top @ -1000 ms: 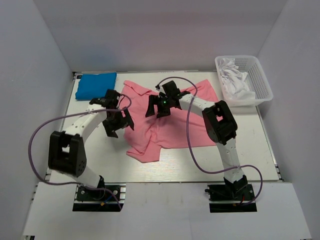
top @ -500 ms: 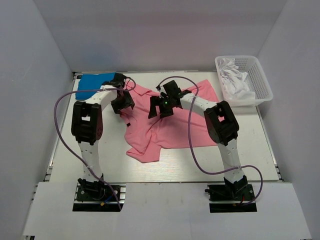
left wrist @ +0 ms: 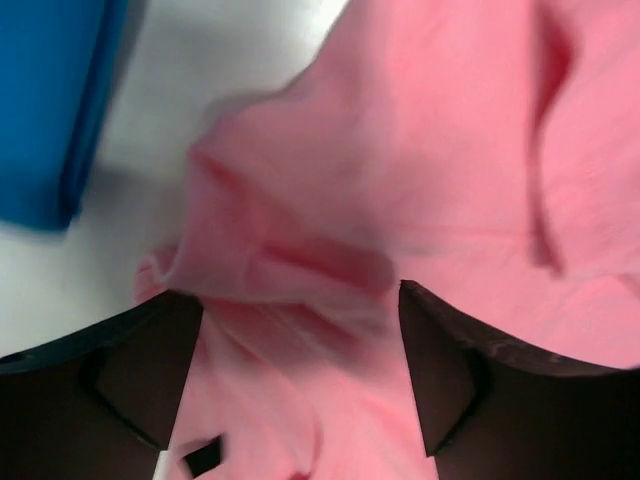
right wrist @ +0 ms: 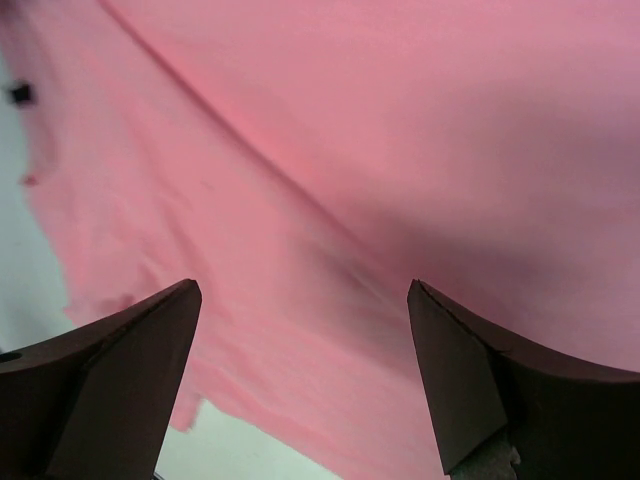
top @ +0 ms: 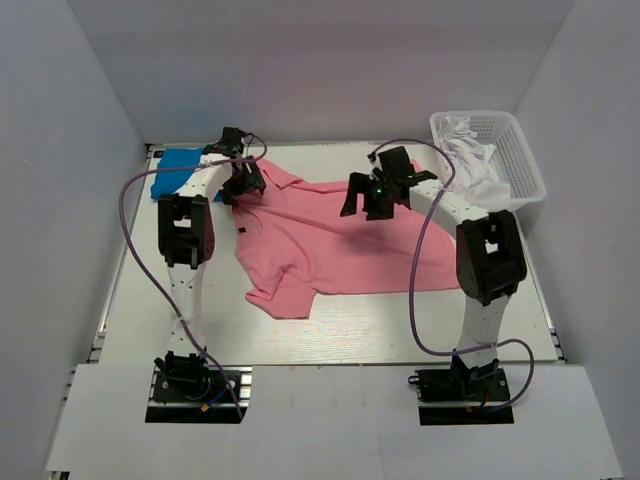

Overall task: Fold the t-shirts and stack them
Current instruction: Flatten out the tshirt

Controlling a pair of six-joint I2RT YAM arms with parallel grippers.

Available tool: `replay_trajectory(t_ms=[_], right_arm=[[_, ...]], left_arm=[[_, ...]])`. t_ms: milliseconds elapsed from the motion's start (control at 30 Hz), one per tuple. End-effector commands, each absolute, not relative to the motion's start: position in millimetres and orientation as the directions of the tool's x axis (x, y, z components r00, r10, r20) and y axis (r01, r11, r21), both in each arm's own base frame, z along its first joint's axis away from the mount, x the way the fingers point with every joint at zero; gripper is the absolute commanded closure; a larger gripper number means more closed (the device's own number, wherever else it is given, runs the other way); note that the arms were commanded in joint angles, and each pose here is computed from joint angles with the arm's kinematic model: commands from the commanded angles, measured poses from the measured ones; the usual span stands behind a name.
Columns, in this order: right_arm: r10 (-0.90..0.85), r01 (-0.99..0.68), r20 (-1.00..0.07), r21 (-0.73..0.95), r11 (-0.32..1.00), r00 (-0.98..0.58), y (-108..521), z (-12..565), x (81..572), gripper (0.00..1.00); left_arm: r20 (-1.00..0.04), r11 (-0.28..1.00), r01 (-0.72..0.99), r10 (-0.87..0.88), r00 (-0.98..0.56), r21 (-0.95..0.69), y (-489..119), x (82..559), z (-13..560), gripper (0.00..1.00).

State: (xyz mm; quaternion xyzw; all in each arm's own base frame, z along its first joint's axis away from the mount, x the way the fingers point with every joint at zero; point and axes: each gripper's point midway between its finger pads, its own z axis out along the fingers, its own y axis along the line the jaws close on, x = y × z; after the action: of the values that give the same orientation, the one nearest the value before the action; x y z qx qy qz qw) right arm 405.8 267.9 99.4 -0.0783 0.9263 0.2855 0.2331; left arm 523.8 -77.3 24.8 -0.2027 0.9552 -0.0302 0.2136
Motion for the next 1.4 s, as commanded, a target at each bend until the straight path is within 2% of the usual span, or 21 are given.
replay_trajectory(t_ms=[0, 67, 167, 267, 333, 467, 533, 567, 600, 633, 700, 767, 833, 900, 933, 1000, 1033, 1067, 1100, 1233, 1367], right_arm=[[0.031, -0.173, -0.442, 0.414, 0.894, -0.896, 224.8, 84.7, 399.9, 0.1], [0.054, -0.127, -0.43, 0.382, 0.916, -0.901, 203.3, 79.2, 396.3, 0.1], [0.074, -0.096, -0.433, 0.358, 0.929, -0.898, 185.9, 80.3, 392.9, 0.1], [0.093, -0.089, -0.446, 0.37, 0.925, -0.89, 178.2, 89.2, 392.5, 0.1], [0.095, -0.107, -0.463, 0.39, 0.914, -0.881, 179.2, 99.2, 392.3, 0.1], [0.096, -0.123, -0.487, 0.399, 0.909, -0.868, 178.9, 112.1, 389.5, 0.1], [0.095, -0.126, -0.489, 0.401, 0.907, -0.867, 177.3, 110.4, 381.0, 0.1], [0.091, -0.127, -0.494, 0.391, 0.911, -0.865, 174.7, 109.6, 378.6, 0.1], [0.077, -0.147, -0.506, 0.387, 0.91, -0.859, 175.6, 115.0, 370.9, 0.1], [0.056, -0.171, -0.509, 0.388, 0.906, -0.859, 178.4, 117.1, 366.8, 0.1], [-0.092, -0.355, -0.559, 0.383, 0.853, -0.824, 213.0, 135.4, 349.1, 0.1], [-0.252, -0.512, -0.573, 0.353, 0.783, -0.78, 251.7, 140.8, 327.2, 0.1], [-0.407, -0.69, -0.62, 0.322, 0.648, -0.671, 314.9, 154.7, 290.1, 0.1], [-0.484, -0.772, -0.644, 0.284, 0.568, -0.593, 344.8, 146.0, 276.9, 0.1], [-0.531, -0.817, -0.644, 0.289, 0.499, -0.551, 368.4, 141.3, 250.3, 0.1], [-0.531, -0.859, -0.689, 0.284, 0.427, -0.492, 390.8, 143.6, 241.3, 0.1], [-0.553, -0.874, -0.687, 0.282, 0.396, -0.472, 400.1, 134.7, 229.9, 0.1], [-0.544, -0.885, -0.715, 0.24, 0.399, -0.439, 408.2, 134.9, 234.6, 0.1], [-0.577, -0.923, -0.734, 0.184, 0.337, -0.358, 420.8, 136.2, 223.7, 0.1], [-0.665, -0.958, -0.721, -0.007, 0.286, -0.193, 460.2, 109.2, 210.4, 0.1], [-0.682, -0.953, -0.715, -0.076, 0.292, -0.152, 476.5, 92.0, 214.1, 0.14]], left_arm=[[-0.383, 0.943, -0.28, -0.329, -0.863, -0.18, -81.1, 547.2, -7.7, 0.09], [-0.382, 0.945, -0.237, -0.31, -0.871, -0.225, -91.9, 563.1, -4.0, 0.0], [-0.384, 0.946, -0.208, -0.294, -0.875, -0.249, -97.1, 564.3, 8.2, 0.0], [-0.409, 0.953, -0.159, -0.256, -0.876, -0.256, -96.2, 541.8, 35.5, 0.0], [-0.517, 0.959, -0.131, -0.248, -0.819, -0.253, -99.5, 540.6, 94.7, 0.0], [-0.531, 0.951, -0.181, -0.291, -0.796, -0.249, -91.7, 492.3, 143.3, 0.0], [-0.487, 0.942, -0.235, -0.325, -0.81, -0.238, -85.0, 458.3, 147.0, 0.0], [-0.422, 0.941, -0.268, -0.333, -0.843, -0.207, -83.4, 427.4, 125.1, 0.0], [-0.456, 0.935, -0.261, -0.346, -0.82, -0.24, -83.4, 413.9, 144.6, 0.0], [-0.438, 0.93, -0.257, -0.353, -0.827, -0.263, -89.8, 398.8, 142.7, 0.0], [-0.376, 0.927, -0.27, -0.356, -0.856, -0.261, -89.1, 364.3, 127.3, 0.0], [-0.399, 0.923, -0.291, -0.373, -0.838, -0.252, -82.3, 352.3, 140.7, 0.0], [-0.439, 0.925, -0.303, -0.376, -0.816, -0.23, -74.6, 353.1, 148.8, 0.0], [-0.457, 0.92, -0.314, -0.389, -0.8, -0.233, -65.1, 359.8, 150.7, 0.0], [-0.468, 0.92, -0.31, -0.389, -0.793, -0.239, -65.9, 367.0, 151.3, 0.0], [-0.428, 0.92, -0.309, -0.386, -0.817, -0.241, -72.6, 384.1, 133.4, 0.0], [-0.419, 0.914, -0.277, -0.385, -0.822, -0.296, -85.3, 398.4, 138.8, 0.0], [-0.415, 0.914, -0.247, -0.37, -0.831, -0.321, -92.8, 409.5, 135.4, 0.0], [-0.399, 0.908, -0.229, -0.367, -0.841, -0.351, -100.9, 418.3, 131.8, 0.0], [-0.437, 0.911, -0.187, -0.347, -0.83, -0.368, -113.0, 461.5, 134.9, 0.0], [-0.47, 0.889, -0.093, -0.324, -0.821, -0.449, -134.9, 477.5, 143.2, 0.0]])
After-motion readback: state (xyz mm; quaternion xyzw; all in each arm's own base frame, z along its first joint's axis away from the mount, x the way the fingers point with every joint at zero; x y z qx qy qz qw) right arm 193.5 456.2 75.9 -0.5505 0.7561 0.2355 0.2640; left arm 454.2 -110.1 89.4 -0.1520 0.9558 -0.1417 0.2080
